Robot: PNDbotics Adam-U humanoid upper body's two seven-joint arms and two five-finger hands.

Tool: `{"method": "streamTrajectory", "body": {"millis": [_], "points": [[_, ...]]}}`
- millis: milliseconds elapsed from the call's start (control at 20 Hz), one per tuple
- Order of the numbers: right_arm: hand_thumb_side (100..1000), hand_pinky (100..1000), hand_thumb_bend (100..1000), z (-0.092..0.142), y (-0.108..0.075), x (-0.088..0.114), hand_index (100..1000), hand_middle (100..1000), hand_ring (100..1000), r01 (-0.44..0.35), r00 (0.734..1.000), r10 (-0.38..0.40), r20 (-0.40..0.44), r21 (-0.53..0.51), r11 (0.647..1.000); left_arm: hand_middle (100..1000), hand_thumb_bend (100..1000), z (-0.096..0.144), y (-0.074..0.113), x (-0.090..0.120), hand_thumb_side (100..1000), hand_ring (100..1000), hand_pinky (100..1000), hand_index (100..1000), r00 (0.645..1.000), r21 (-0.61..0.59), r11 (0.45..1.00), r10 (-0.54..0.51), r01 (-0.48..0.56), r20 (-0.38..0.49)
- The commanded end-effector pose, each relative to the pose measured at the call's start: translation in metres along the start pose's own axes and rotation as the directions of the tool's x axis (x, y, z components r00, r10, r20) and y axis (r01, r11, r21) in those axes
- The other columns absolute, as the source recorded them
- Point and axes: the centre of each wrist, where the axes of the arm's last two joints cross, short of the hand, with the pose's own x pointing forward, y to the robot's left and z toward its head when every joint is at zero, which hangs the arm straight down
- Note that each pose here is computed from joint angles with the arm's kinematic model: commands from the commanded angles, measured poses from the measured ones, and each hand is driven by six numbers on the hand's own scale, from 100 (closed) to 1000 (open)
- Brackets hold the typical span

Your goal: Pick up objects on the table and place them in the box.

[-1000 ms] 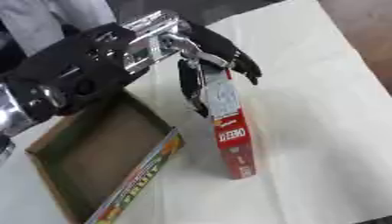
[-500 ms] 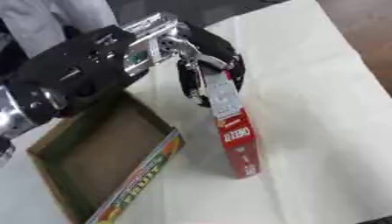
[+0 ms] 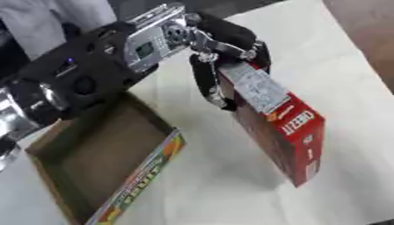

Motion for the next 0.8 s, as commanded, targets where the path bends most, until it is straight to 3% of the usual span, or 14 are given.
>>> {"method": "streamTrajectory", "body": {"millis": [50,250,500,800], "points": [[653,522,100,-0.005,-0.007,0.002,824,793,745,-0.027,0.999,0.027,0.024,0.008,1.000,205,100,0.028,0.021,-0.003,151,178,100,255,0.945,-0.269,0.919,-0.229,0.288,0.231],[650,522,100,-0.001,-0.009,0.000,828,795,747,-0.035,0.999,0.035,0.010,0.016,0.999,217,100,0.061,0.031,-0.016,133,190,100,268,0.958,-0.249,0.926,-0.259,0.283,0.125],[648,522,100,0.007,-0.012,-0.004,830,795,748,-0.053,0.998,0.053,-0.019,0.031,0.998,234,100,0.097,0.026,-0.024,120,206,100,287,0.963,-0.285,0.922,-0.269,0.264,0.021],[650,521,100,0.013,-0.014,-0.006,830,796,748,-0.067,0.997,0.069,-0.038,0.049,0.997,251,165,0.130,0.019,-0.023,106,219,100,311,0.956,-0.301,0.918,-0.288,0.257,-0.062]]}}
